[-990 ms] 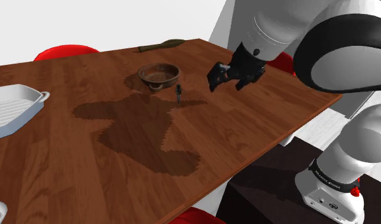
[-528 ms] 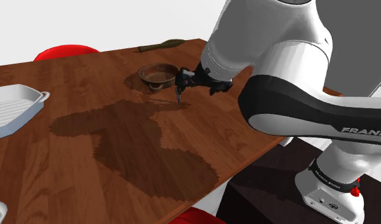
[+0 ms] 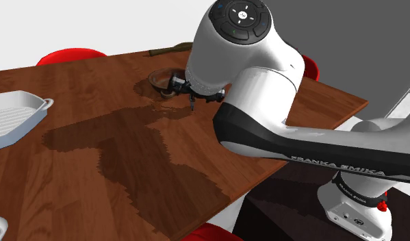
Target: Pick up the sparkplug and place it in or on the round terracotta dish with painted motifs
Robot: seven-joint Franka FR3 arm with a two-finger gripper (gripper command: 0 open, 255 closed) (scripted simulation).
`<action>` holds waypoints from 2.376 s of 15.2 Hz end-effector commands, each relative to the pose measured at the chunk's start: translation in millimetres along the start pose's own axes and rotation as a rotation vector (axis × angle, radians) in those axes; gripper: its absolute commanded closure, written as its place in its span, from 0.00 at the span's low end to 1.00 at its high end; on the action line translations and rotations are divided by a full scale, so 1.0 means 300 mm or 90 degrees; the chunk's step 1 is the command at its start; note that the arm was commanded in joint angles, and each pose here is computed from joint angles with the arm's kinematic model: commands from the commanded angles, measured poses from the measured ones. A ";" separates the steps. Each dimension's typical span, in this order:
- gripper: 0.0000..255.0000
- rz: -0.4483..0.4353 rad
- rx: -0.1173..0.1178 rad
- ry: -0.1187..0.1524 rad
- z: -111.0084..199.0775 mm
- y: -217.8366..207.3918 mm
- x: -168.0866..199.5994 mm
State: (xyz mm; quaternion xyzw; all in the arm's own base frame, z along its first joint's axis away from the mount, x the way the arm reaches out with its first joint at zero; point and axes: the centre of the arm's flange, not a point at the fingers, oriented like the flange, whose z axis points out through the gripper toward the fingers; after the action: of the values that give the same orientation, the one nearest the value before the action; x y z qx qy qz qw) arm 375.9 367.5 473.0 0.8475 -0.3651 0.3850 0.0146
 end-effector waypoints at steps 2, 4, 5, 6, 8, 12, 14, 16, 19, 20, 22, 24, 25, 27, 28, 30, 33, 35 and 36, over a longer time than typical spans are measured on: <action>0.00 0.001 0.000 0.000 0.052 -0.004 -0.001; 0.00 0.001 0.000 0.000 0.063 -0.004 -0.001; 0.00 0.001 0.000 0.000 0.063 -0.004 -0.001; 0.00 0.001 0.000 0.000 0.063 -0.004 -0.001; 0.00 0.001 0.000 0.000 0.063 -0.004 -0.001; 1.00 0.001 0.000 0.000 0.062 -0.004 -0.001; 1.00 0.001 0.000 0.000 0.062 -0.004 -0.001; 1.00 0.001 0.000 0.000 0.062 -0.004 -0.001; 1.00 0.001 0.000 0.000 0.062 -0.004 -0.001; 1.00 0.001 0.000 0.000 0.063 -0.004 -0.001; 1.00 0.001 0.000 0.000 0.038 -0.013 0.022; 1.00 0.001 0.000 0.000 0.013 -0.022 0.045; 1.00 0.001 0.000 0.000 0.001 -0.026 0.057; 1.00 0.001 0.000 0.000 -0.024 -0.035 0.080; 1.00 0.001 0.000 0.000 -0.036 -0.040 0.092; 1.00 0.001 0.000 0.000 -0.061 -0.049 0.116; 1.00 0.001 0.000 0.000 -0.098 -0.062 0.151; 1.00 0.001 0.000 0.000 -0.123 -0.071 0.174; 1.00 0.001 0.000 0.000 -0.136 -0.076 0.186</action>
State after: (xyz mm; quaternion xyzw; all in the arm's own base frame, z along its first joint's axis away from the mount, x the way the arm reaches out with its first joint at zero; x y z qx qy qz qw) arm 388.7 364.0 538.5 0.8472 -0.3655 0.3854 0.0143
